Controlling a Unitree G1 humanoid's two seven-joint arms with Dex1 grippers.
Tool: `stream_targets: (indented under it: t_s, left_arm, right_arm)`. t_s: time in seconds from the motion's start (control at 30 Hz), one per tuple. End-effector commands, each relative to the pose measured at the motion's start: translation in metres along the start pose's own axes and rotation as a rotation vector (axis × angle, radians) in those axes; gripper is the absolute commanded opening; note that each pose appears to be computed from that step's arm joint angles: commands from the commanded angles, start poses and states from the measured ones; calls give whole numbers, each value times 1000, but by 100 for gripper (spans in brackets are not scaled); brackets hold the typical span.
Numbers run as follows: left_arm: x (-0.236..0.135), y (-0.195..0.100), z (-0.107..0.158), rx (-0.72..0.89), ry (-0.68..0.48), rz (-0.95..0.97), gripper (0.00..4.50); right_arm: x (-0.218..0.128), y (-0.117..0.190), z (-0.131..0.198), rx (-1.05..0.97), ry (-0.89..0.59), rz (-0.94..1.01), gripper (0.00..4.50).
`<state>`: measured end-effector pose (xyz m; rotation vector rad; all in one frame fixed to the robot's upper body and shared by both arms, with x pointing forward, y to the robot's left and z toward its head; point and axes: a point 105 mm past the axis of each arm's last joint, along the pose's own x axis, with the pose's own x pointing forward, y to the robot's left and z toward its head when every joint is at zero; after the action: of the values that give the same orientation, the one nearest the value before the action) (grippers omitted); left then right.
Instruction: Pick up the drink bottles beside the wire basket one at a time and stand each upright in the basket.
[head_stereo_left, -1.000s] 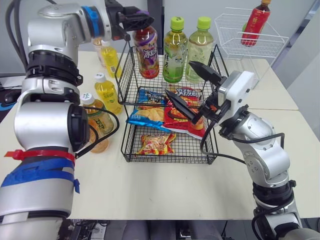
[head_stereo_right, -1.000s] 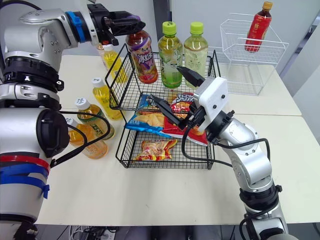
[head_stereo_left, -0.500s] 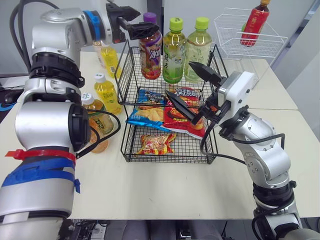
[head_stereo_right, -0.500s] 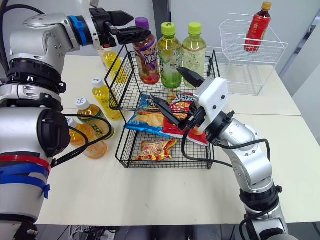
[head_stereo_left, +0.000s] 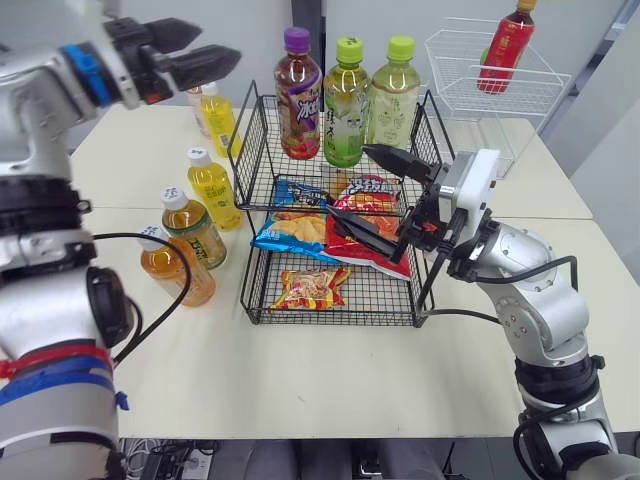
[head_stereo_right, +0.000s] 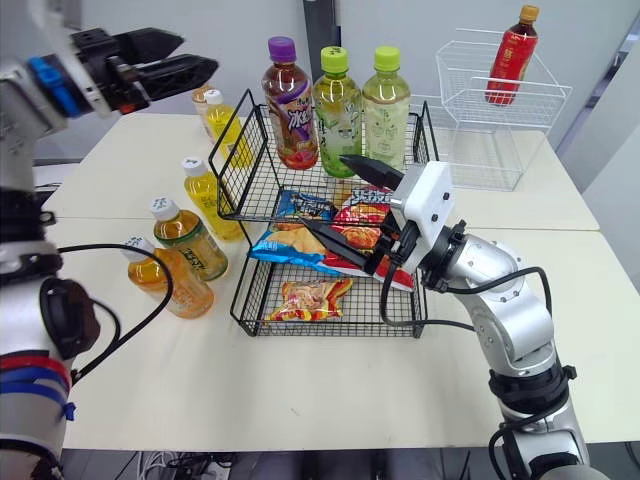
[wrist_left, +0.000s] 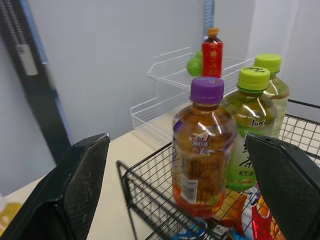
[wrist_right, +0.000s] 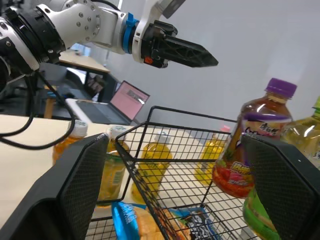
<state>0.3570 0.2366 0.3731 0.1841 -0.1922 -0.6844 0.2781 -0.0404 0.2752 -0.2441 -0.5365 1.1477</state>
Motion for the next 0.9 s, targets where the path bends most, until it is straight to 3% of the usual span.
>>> stream_targets:
  t_s: [0.03, 0.17, 0.23, 0.33, 0.57, 0.73, 0.9]
  left_arm:
    - [-37, -8, 16, 39, -59, 54, 448]
    - [-90, -11, -4, -37, -54, 192, 448]
    - [-125, -23, -30, -74, 19, 262, 448]
    - [-155, -37, -48, -105, 79, 337, 448]
    - [-228, -97, -94, -262, 215, 472, 448]
    - [-244, -119, -112, -294, 285, 517, 448]
    - [-233, -122, -114, -282, 279, 499, 448]
  right_arm:
    - [0, -1, 12, -1, -45, 92, 450]
    - [1, 5, 5, 45, -24, 247, 450]
    - [4, 9, 4, 72, -35, 324, 450]
    - [6, 10, 4, 90, -43, 386, 450]
    - [15, 13, 2, 122, -74, 477, 450]
    - [18, 19, 0, 146, -86, 520, 450]
    - [19, 20, 0, 141, -89, 527, 450]
